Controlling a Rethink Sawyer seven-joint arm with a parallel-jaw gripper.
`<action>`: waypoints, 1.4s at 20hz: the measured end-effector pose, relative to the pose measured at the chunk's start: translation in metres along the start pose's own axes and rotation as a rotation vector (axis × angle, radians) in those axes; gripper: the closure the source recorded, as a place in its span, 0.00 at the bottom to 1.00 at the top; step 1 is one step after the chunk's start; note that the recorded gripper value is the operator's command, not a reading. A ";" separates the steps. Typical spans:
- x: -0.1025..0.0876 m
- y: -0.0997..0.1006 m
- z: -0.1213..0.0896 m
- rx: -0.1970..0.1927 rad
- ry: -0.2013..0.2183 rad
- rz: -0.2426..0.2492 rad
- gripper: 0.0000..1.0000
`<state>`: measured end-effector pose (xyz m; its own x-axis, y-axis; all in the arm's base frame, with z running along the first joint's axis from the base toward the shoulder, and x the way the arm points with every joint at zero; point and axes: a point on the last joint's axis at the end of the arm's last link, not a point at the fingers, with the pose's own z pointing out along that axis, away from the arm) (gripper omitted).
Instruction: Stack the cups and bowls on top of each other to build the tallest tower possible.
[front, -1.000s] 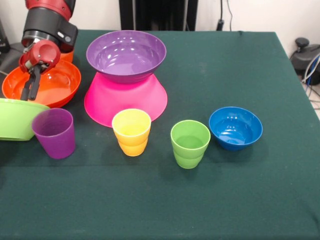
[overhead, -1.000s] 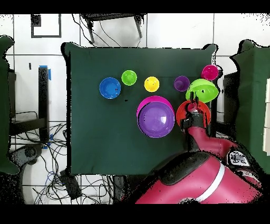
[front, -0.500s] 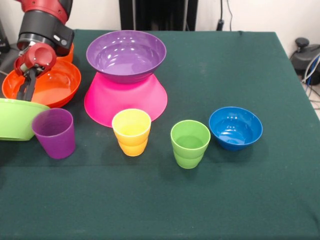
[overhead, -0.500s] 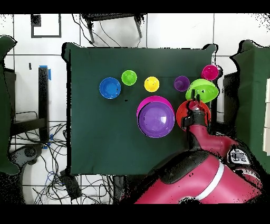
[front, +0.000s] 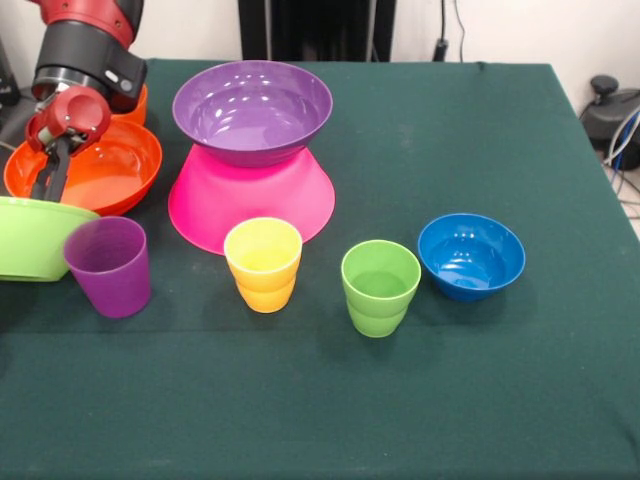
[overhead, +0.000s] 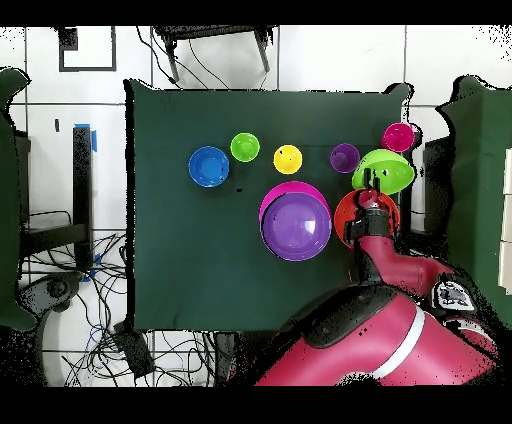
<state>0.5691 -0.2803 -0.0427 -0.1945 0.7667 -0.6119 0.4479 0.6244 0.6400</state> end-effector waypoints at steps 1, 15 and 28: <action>0.000 0.000 0.000 0.000 0.000 0.000 0.00; -0.036 0.030 0.000 -0.040 -0.049 -0.030 0.00; -0.066 0.054 -0.005 -0.077 -0.082 -0.065 0.00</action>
<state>0.6022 -0.2969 0.0345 -0.1475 0.7112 -0.6873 0.3679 0.6845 0.6294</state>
